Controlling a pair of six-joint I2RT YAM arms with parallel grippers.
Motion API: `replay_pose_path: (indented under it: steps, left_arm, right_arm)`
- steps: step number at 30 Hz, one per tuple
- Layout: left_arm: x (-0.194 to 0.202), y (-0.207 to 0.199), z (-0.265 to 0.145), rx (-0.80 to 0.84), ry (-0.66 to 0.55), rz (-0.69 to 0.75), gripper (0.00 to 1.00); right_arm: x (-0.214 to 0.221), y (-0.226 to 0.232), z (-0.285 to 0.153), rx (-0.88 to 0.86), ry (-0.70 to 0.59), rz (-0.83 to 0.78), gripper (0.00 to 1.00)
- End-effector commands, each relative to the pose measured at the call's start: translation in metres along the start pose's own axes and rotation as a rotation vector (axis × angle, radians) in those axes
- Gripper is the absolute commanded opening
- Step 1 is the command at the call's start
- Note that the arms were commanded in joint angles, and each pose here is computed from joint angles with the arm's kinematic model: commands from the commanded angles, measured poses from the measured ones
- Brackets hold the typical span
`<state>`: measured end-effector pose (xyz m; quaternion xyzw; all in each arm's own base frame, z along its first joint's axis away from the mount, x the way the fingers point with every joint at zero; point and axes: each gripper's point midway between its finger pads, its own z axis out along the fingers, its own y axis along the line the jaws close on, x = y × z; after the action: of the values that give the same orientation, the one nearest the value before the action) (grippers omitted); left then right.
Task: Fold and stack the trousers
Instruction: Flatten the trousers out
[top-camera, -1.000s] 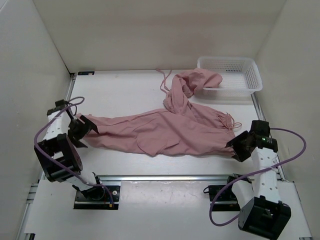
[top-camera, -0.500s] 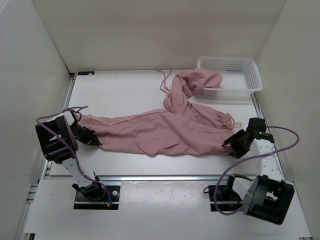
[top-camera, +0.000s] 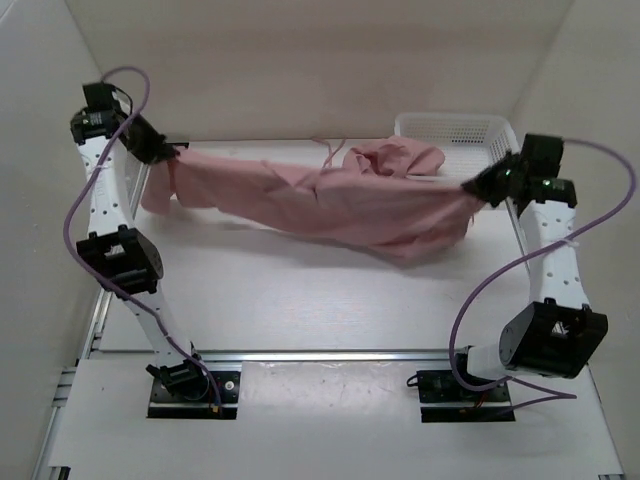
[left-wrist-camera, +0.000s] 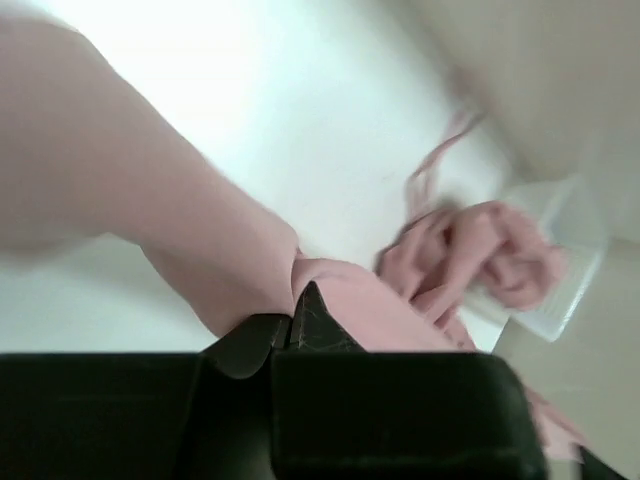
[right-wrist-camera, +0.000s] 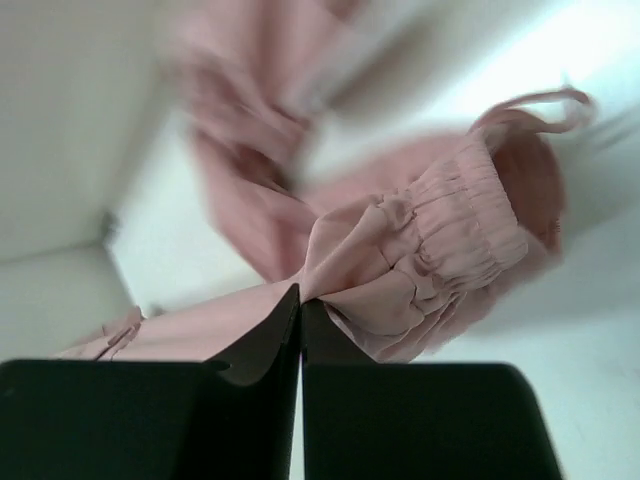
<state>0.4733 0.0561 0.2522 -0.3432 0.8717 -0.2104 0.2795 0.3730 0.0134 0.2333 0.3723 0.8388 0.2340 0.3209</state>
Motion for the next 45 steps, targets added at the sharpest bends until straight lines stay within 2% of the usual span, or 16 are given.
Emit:
replay_pose_path:
  steps: [1,6,8,9,10,11,12,15,18,20,23,25,28,33,42,45]
  left_arm:
    - [-0.030,-0.024,-0.083,0.046,-0.210,0.042,0.10]
    - [-0.003,0.002,-0.086,-0.033,-0.162,0.091,0.10]
    - [0.015,0.039,-0.070,-0.157,-0.112,0.105,0.10]
    - [0.022,0.048,-0.076,-0.189,-0.118,0.114,0.21]
    - [0.030,0.060,-0.074,-0.232,-0.103,0.106,0.40]
    - [0.035,0.073,-0.070,-0.275,-0.097,0.112,0.85]
    - [0.050,0.090,-0.059,-0.313,-0.046,0.110,1.00]
    - [0.066,0.119,-0.046,-0.362,0.024,0.075,1.00]
    - [0.073,0.136,-0.036,-0.376,0.047,0.047,0.94]
    - [0.073,0.140,-0.034,-0.368,0.041,0.038,0.56]
    - [0.080,0.155,-0.016,-0.366,0.080,-0.004,0.27]
    - [0.085,0.148,0.000,-0.292,0.116,-0.015,0.28]
    - [0.104,0.129,0.034,-0.243,0.208,0.022,0.65]
    - [0.108,0.113,0.092,-0.275,0.267,0.027,0.84]
    - [0.093,0.118,0.149,-0.334,0.259,-0.046,0.85]
    - [0.100,0.124,0.169,-0.383,0.291,-0.054,0.79]
  right_arm:
    - [-0.053,0.046,-0.054,-0.070,-0.205,-0.034,0.00]
    - [-0.038,0.016,-0.087,0.007,-0.292,-0.033,0.00]
    - [-0.020,-0.036,-0.074,0.145,-0.278,-0.003,0.00]
    - [-0.018,-0.058,-0.082,0.206,-0.321,0.016,0.00]
    - [0.002,-0.094,-0.072,0.297,-0.270,0.047,0.00]
    - [0.005,-0.117,-0.073,0.354,-0.278,0.082,0.00]
    - [0.013,-0.129,-0.077,0.383,-0.289,0.096,0.00]
    - [0.039,-0.171,-0.068,0.497,-0.263,0.145,0.00]
    - [0.042,-0.172,-0.065,0.492,-0.252,0.147,0.00]
    - [0.039,-0.169,-0.061,0.487,-0.235,0.126,0.00]
    - [0.033,-0.161,-0.056,0.466,-0.217,0.116,0.00]
    - [0.031,-0.153,-0.054,0.431,-0.203,0.108,0.00]
    - [0.030,-0.146,-0.051,0.396,-0.198,0.096,0.00]
    - [0.035,-0.144,-0.046,0.374,-0.167,0.090,0.00]
    - [0.039,-0.147,-0.037,0.373,-0.136,0.085,0.00]
    - [0.038,-0.149,-0.034,0.385,-0.120,0.079,0.00]
